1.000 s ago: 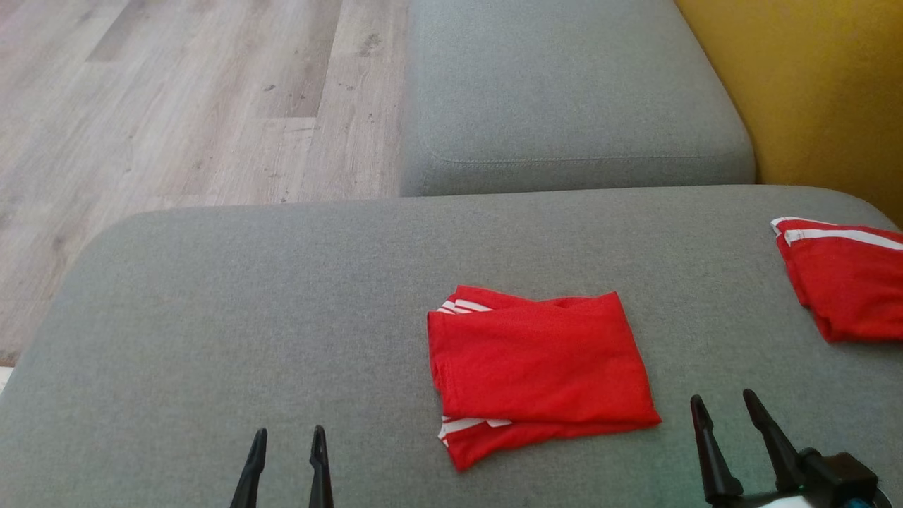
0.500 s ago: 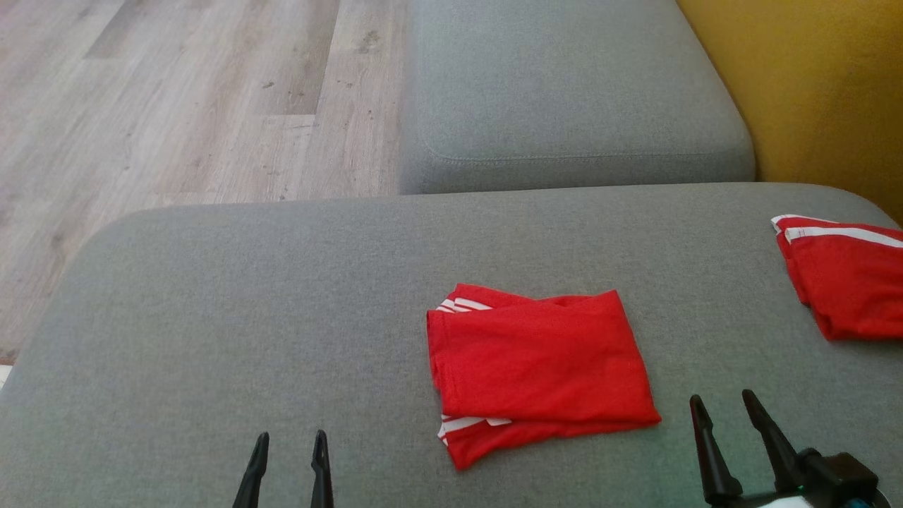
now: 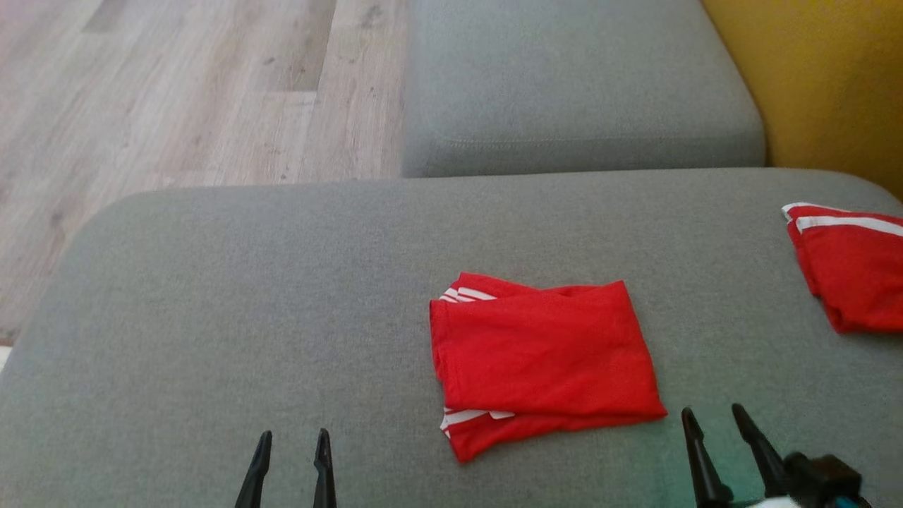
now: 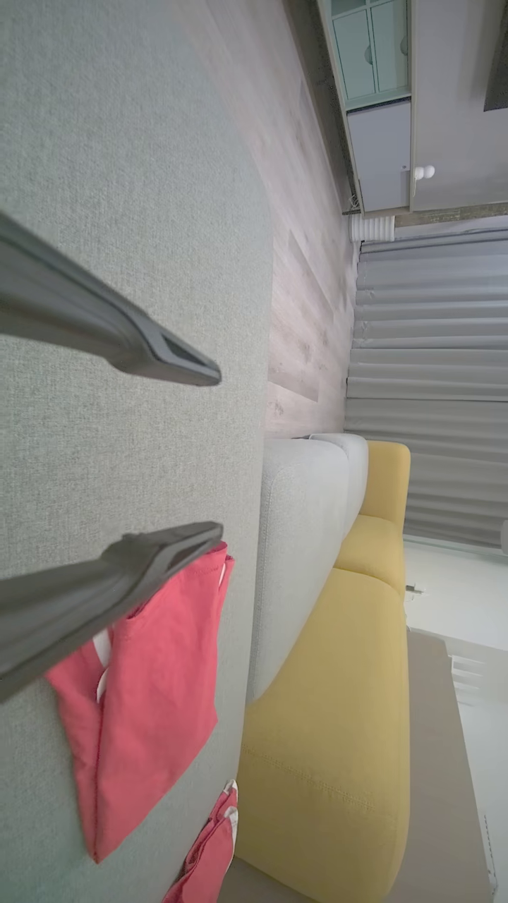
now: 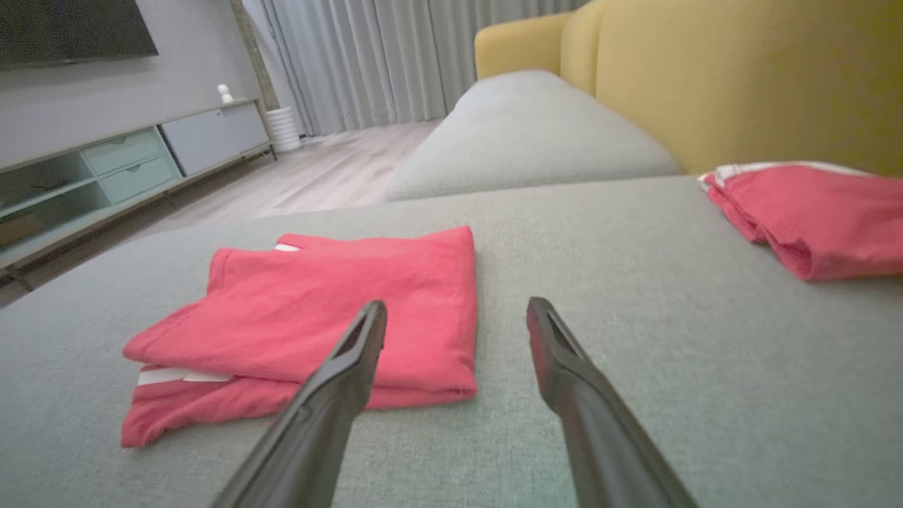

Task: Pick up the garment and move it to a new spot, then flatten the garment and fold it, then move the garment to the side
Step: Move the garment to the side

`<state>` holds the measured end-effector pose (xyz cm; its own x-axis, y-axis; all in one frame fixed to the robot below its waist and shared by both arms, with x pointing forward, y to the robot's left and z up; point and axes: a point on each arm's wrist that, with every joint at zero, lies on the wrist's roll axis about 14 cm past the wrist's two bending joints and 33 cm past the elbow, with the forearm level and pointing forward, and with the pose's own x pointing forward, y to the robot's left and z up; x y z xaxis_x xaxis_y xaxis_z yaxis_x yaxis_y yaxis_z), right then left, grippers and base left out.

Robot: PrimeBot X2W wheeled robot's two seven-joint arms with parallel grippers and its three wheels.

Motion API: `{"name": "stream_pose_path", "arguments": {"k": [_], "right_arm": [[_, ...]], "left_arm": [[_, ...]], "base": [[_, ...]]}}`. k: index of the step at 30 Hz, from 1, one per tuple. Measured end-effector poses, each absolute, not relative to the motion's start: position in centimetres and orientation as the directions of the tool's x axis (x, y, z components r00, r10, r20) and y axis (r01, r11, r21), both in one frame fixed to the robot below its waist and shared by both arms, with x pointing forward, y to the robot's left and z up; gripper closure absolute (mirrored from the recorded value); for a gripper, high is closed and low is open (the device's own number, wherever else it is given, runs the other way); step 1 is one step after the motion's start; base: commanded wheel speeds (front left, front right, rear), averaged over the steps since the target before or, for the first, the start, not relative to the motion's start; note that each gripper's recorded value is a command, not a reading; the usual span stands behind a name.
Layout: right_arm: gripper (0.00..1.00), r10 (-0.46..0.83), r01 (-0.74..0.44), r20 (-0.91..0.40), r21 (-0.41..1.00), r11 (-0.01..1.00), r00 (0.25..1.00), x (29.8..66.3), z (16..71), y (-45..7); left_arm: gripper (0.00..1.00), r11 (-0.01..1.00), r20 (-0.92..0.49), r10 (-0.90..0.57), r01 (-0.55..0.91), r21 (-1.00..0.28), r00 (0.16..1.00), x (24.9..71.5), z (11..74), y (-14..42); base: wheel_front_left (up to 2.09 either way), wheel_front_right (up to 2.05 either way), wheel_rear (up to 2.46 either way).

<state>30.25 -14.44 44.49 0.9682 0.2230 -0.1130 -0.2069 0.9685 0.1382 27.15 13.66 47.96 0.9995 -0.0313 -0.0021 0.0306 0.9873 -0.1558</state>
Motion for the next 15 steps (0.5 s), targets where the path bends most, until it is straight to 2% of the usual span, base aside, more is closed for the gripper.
{"name": "stream_pose_path", "arguments": {"k": [8,15], "right_arm": [[0.0,0.265,-0.207,-0.235,0.245,0.947,0.935,35.3,43.5,-13.1],[0.0,0.345,-0.223,-0.441,0.306,0.926,0.828,37.1,40.5,-13.2]], "left_arm": [[0.0,0.985,-0.038,-0.063,0.056,-0.161,0.997,28.1,47.1,12.7],[0.0,0.986,-0.082,-0.047,0.033,-0.165,0.996,28.2,46.0,13.0]], "base": [[0.0,0.0,0.0],[0.0,0.0,0.0]]}}
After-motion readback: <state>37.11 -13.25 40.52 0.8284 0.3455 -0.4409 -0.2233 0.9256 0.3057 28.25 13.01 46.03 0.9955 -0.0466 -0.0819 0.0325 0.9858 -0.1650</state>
